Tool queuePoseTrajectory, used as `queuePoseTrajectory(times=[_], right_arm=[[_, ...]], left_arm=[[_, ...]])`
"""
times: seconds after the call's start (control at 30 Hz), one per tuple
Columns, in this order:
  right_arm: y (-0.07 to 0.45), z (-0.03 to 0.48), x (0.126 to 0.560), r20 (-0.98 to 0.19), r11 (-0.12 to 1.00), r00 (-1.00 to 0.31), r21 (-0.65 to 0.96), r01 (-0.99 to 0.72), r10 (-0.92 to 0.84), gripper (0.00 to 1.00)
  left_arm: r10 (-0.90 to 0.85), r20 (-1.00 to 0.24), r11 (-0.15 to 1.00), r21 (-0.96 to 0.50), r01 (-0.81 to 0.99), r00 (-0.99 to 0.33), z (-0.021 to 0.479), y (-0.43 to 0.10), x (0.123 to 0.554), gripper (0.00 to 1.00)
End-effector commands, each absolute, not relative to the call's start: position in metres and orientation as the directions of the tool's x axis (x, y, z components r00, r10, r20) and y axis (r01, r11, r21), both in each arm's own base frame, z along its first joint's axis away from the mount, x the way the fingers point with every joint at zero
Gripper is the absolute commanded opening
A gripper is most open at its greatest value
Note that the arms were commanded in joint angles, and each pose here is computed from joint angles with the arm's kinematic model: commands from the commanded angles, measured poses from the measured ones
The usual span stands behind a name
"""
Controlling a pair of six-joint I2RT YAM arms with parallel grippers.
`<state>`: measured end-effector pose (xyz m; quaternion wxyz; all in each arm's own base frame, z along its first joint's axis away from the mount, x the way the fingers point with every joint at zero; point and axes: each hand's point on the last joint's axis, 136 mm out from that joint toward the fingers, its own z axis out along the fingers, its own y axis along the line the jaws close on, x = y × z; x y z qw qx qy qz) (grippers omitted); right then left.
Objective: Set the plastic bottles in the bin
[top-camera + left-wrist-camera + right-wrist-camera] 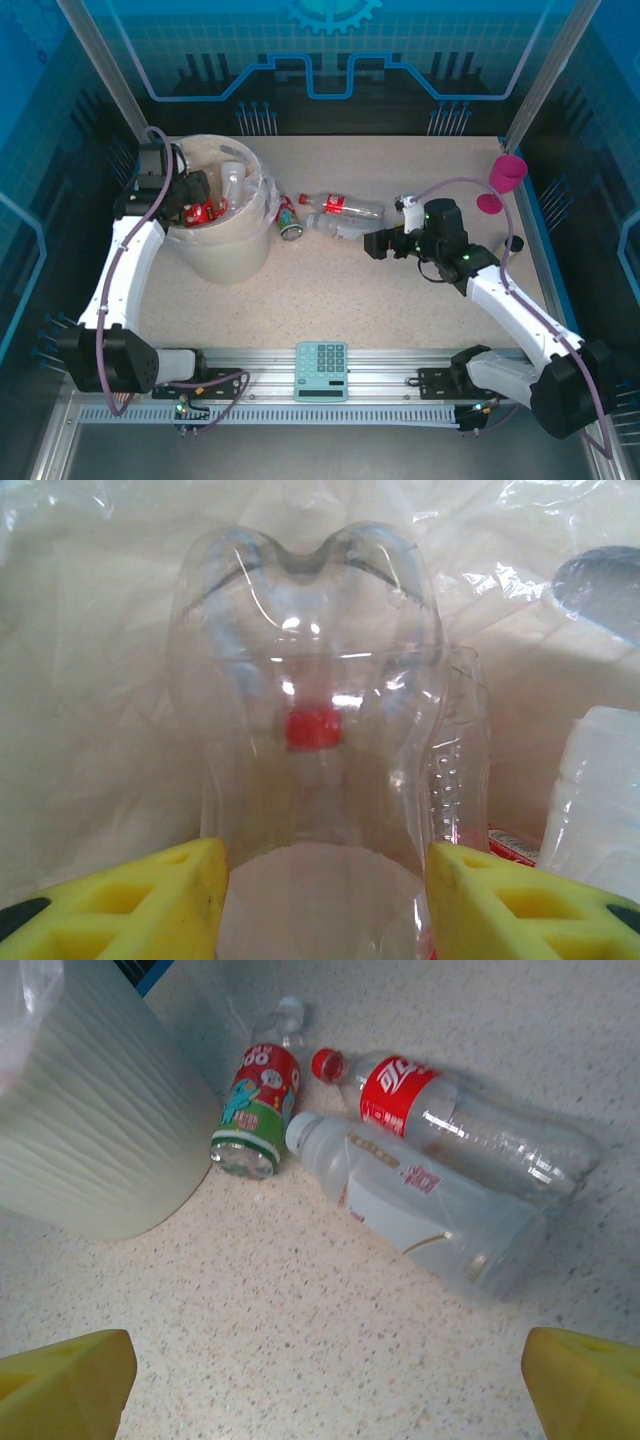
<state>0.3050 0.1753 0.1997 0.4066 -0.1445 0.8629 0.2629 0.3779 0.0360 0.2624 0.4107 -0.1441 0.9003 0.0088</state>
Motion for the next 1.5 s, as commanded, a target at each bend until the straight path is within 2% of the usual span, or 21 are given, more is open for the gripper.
queuePoseTrajectory(times=[0.0, 0.13, 0.3, 0.4, 0.5, 0.6, 0.77, 0.97, 1.2, 1.47], right_arm=[[0.166, 0.195, 0.315, -0.77, 0.864, -0.624, 0.217, -0.455, -0.135, 1.0], [0.165, 0.184, 0.325, -0.737, 0.872, -0.644, 0.161, -0.462, -0.205, 1.0], [0.165, 0.17, 0.34, -0.691, 0.859, -0.644, 0.065, -0.508, -0.328, 1.0], [0.171, 0.153, 0.348, -0.632, 0.814, -0.638, 0.019, -0.581, -0.441, 0.96], [0.178, 0.14, 0.36, -0.586, 0.762, -0.595, -0.062, -0.644, -0.55, 0.96], [0.191, 0.13, 0.375, -0.57, 0.696, -0.529, -0.109, -0.709, -0.628, 0.92], [0.205, 0.112, 0.397, -0.513, 0.62, -0.484, -0.127, -0.774, -0.709, 0.88], [0.216, 0.077, 0.404, -0.426, 0.557, -0.468, -0.108, -0.824, -0.774, 0.84], [0.209, 0.042, 0.394, -0.336, 0.565, -0.516, -0.063, -0.823, -0.788, 0.82], [0.206, 0.022, 0.376, -0.314, 0.597, -0.563, -0.015, -0.802, -0.765, 0.74]], left_arm=[[-0.272, -0.674, 0.962, -0.17, -0.214, -0.687, 0.263, 0.016, 0.368, 0.64], [-0.263, -0.705, 0.965, -0.186, -0.187, -0.659, 0.289, 0.013, 0.366, 0.78], [-0.277, -0.741, 0.96, -0.237, -0.147, -0.612, 0.318, 0.004, 0.36, 0.83], [-0.302, -0.769, 0.952, -0.269, -0.143, -0.564, 0.338, 0.002, 0.349, 0.85], [-0.371, -0.777, 0.924, -0.366, -0.115, -0.509, 0.355, -0.009, 0.337, 0.86], [-0.458, -0.733, 0.859, -0.511, -0.036, -0.504, 0.358, -0.034, 0.327, 0.88], [-0.535, -0.662, 0.76, -0.649, 0.044, -0.525, 0.358, -0.063, 0.308, 0.91], [-0.548, -0.641, 0.732, -0.679, 0.064, -0.537, 0.357, -0.075, 0.288, 0.93], [-0.567, -0.624, 0.713, -0.699, 0.059, -0.537, 0.349, -0.077, 0.286, 0.94], [-0.579, -0.613, 0.695, -0.716, 0.068, -0.537, 0.349, -0.081, 0.291, 0.93]])
